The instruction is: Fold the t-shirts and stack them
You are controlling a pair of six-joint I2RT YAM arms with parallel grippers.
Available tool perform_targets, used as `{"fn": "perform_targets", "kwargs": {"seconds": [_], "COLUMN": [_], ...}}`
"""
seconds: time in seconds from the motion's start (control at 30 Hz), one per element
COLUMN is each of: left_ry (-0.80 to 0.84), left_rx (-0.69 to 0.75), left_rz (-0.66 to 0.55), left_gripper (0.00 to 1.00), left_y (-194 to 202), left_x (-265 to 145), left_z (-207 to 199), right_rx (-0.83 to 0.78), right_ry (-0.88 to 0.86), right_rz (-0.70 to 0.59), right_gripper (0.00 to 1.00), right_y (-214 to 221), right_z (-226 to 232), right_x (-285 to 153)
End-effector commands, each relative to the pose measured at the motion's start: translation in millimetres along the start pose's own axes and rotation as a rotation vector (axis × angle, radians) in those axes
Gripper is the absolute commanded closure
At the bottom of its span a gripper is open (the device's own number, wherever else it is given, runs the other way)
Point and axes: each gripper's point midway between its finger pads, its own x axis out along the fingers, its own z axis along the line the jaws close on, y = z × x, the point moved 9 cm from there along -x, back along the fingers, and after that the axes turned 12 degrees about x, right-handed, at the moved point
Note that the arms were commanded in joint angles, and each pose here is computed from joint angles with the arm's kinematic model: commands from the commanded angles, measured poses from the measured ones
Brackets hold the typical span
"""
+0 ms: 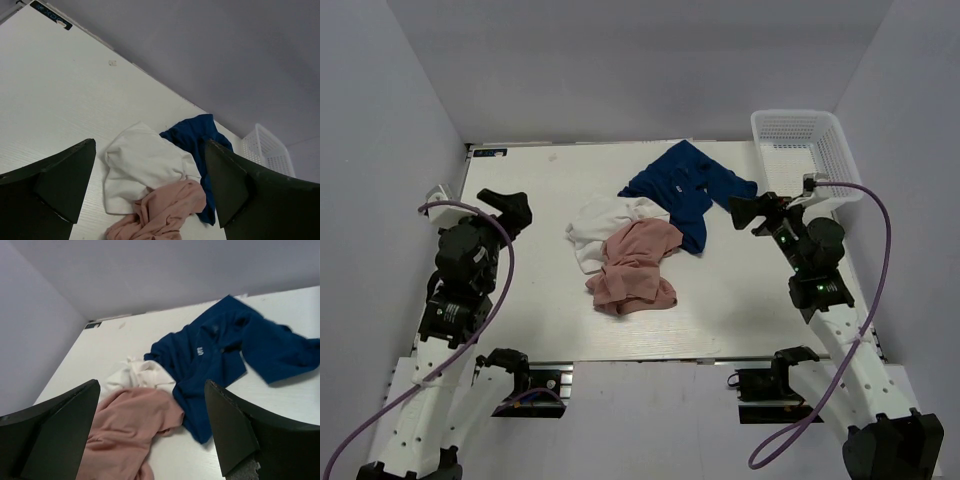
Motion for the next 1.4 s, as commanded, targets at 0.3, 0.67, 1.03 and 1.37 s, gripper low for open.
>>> {"fn": "perform_targets", "kwargs": {"seconds": [0.3, 0.67, 1.03, 1.37], "left_ry": [-0.047, -0.089, -0.075, -0.107], "left_rx": [0.010, 0.085, 0.083, 0.074], "left_rz": [0.185, 0.298, 0.259, 0.225], "left_gripper": [0.00, 0.00, 0.00, 0.00], "left_y": [25.2, 32.4, 33.7, 30.7], "left_x": [21.8, 38.9, 31.7, 21.4], "left_z": [-2.3, -5.6, -0.9, 6.0], "right_rx": [0.001, -0.069, -0.241, -0.255], "right_ry": [0.080, 0.252, 0.376, 0.307], "right_rz": [0.281, 0.564, 0.731, 0.788], "right_gripper": [0.10, 0.10, 0.10, 1.00], "right_y": [36.9, 83.6, 149.2, 164.8], "right_z": [-29.5, -88.9, -106.0, -76.5], "right_x": [35.0, 174.4, 223.0, 229.8]}}
